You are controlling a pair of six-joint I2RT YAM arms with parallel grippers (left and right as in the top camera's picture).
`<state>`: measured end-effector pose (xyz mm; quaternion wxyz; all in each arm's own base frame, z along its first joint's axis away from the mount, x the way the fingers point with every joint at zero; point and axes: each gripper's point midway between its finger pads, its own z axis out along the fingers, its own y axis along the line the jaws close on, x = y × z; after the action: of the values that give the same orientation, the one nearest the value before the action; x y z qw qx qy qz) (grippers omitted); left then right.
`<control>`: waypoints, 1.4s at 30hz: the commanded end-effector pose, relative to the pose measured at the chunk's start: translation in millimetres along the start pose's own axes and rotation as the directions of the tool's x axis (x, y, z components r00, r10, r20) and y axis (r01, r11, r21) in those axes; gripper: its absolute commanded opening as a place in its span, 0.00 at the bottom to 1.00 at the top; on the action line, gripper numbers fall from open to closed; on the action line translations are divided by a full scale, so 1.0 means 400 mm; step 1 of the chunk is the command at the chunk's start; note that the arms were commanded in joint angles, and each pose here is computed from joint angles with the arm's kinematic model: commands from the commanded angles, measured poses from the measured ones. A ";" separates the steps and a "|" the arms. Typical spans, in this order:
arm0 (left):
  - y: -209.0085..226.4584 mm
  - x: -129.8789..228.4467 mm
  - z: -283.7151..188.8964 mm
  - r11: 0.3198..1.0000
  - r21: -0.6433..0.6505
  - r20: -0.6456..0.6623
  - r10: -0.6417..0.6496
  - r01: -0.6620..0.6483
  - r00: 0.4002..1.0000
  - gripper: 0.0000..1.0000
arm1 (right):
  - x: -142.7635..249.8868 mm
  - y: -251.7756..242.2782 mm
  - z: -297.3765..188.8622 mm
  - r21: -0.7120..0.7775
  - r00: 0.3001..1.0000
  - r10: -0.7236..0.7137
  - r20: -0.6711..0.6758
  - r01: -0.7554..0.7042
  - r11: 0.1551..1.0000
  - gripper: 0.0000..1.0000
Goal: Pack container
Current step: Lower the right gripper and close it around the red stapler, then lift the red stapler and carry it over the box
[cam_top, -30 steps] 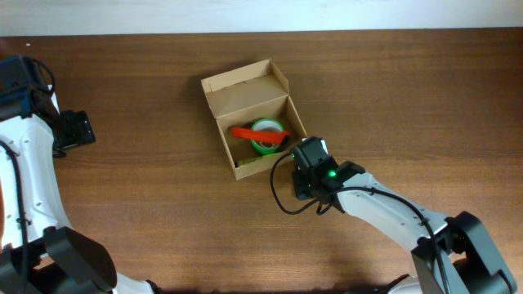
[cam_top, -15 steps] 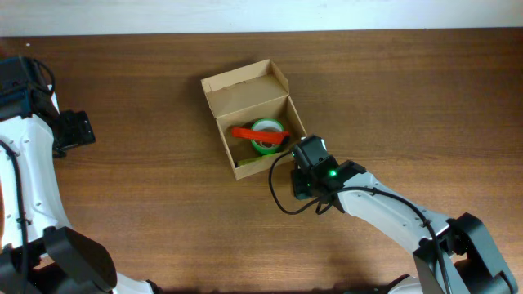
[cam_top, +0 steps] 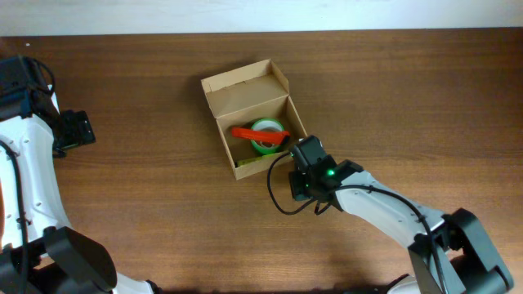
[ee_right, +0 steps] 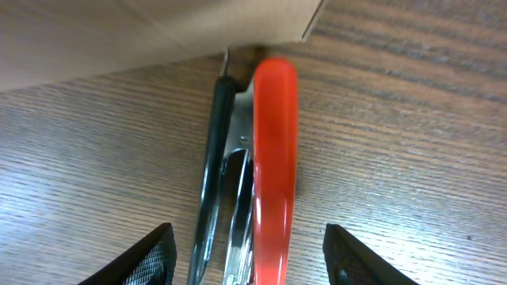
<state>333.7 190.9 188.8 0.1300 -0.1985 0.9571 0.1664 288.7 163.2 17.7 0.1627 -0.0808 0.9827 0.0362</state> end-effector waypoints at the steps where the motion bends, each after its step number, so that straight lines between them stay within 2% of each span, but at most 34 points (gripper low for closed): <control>1: 0.004 0.002 -0.009 1.000 0.003 0.010 0.009 -0.009 1.000 1.00 | -0.006 0.017 0.005 -0.019 1.000 -0.013 -0.007 0.013 1.000 0.60; 7: 0.004 0.002 -0.009 1.000 0.003 0.010 0.009 -0.009 1.000 1.00 | 0.017 0.033 0.024 -0.016 0.998 -0.040 -0.039 0.039 0.999 0.59; 11: 0.004 0.002 -0.009 1.000 0.003 0.010 0.009 -0.009 1.000 1.00 | 0.038 0.026 0.033 -0.004 0.996 -0.043 -0.075 0.043 0.999 0.45; 17: 0.004 0.002 -0.009 1.000 0.003 0.010 0.009 -0.009 1.000 1.00 | 0.066 0.011 0.031 0.018 0.992 -0.030 -0.123 0.032 0.999 0.38; 22: 0.004 0.002 -0.010 1.000 0.003 0.011 0.009 -0.009 1.000 1.00 | 0.066 0.011 0.030 0.019 0.992 -0.015 -0.122 0.018 1.000 0.17; 27: 0.004 0.002 -0.009 1.000 0.003 0.010 0.009 -0.009 1.000 1.00 | 0.063 0.012 0.030 0.017 0.993 -0.015 -0.116 0.017 1.000 0.06; 36: 0.004 0.002 -0.009 1.000 0.003 0.010 0.009 -0.009 1.000 0.99 | 0.002 0.000 -0.036 0.042 1.000 -0.009 -0.004 0.009 0.999 0.04; 42: 0.004 0.002 -0.009 1.000 0.003 0.010 0.009 -0.009 1.000 1.00 | -0.051 -0.039 -0.112 0.039 0.997 0.047 0.058 -0.049 0.998 0.04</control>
<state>333.7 190.9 188.8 0.1300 -0.1987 0.9570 0.1664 274.8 152.6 34.4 0.1415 -0.0767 0.9868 0.0179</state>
